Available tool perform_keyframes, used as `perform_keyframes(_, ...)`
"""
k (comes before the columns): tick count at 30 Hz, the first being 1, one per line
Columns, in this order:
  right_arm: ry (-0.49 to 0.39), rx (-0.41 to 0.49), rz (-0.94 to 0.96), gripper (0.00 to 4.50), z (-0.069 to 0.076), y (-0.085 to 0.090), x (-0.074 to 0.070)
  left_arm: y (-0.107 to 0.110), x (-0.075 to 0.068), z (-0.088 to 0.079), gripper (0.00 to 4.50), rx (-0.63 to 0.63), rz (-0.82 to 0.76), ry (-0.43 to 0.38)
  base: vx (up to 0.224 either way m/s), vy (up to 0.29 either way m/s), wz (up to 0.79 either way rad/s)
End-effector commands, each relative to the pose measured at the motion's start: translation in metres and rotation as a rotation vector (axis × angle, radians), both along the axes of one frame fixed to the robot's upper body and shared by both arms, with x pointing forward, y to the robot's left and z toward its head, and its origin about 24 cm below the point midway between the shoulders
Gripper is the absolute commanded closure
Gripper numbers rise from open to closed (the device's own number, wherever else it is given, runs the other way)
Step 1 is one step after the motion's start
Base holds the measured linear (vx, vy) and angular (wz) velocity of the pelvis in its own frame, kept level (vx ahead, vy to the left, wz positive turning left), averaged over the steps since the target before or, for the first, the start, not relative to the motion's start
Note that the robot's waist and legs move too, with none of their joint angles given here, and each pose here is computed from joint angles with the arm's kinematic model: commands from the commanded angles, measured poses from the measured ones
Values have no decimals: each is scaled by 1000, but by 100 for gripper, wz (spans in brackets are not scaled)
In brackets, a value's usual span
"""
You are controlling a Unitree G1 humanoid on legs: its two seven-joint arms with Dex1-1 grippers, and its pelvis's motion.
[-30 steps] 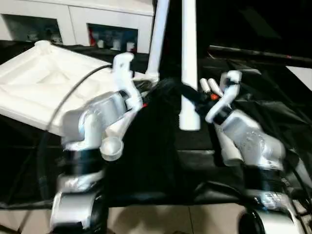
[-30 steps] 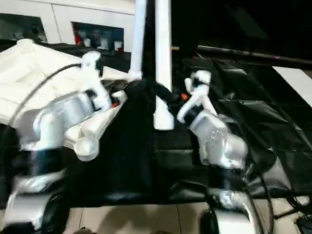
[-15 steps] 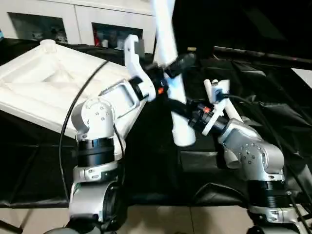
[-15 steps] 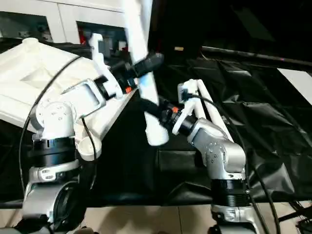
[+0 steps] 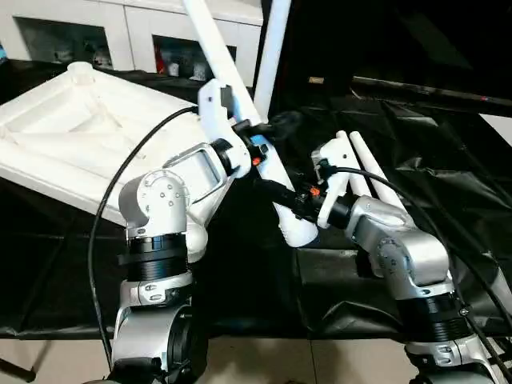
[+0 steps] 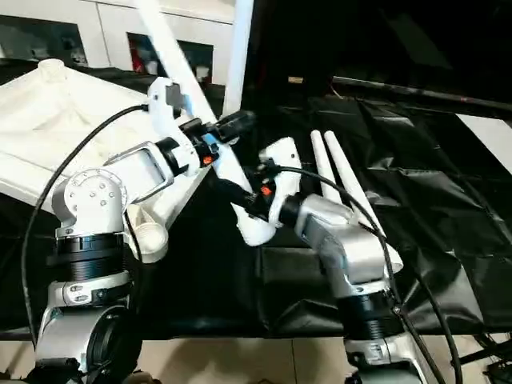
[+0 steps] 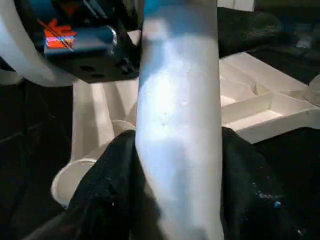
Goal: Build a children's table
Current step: Pick table leg
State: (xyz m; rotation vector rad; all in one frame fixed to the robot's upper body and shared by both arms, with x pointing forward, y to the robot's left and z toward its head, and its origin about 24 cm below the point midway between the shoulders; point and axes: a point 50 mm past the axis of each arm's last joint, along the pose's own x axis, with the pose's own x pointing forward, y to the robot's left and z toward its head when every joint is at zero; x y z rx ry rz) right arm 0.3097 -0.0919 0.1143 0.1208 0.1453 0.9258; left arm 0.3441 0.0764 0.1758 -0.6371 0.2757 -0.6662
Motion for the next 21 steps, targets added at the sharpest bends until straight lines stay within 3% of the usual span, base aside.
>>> perform_keyframes(1, -34, -20, -26, 264, 5, -5, 4, -5, 2, 5, 109, 3, 16, -2, 0, 0, 0)
perform_keyframes(16, -54, -49, -34, 264, 5, -3, 6, -6, 3, 5, 240, -17, 55, 6, 0, 0, 0)
perform_keyframes(21, -78, -79, -62, 264, 6, -4, 9, -7, 4, 5, 265, 64, 57, -30, 0, 0, 0)
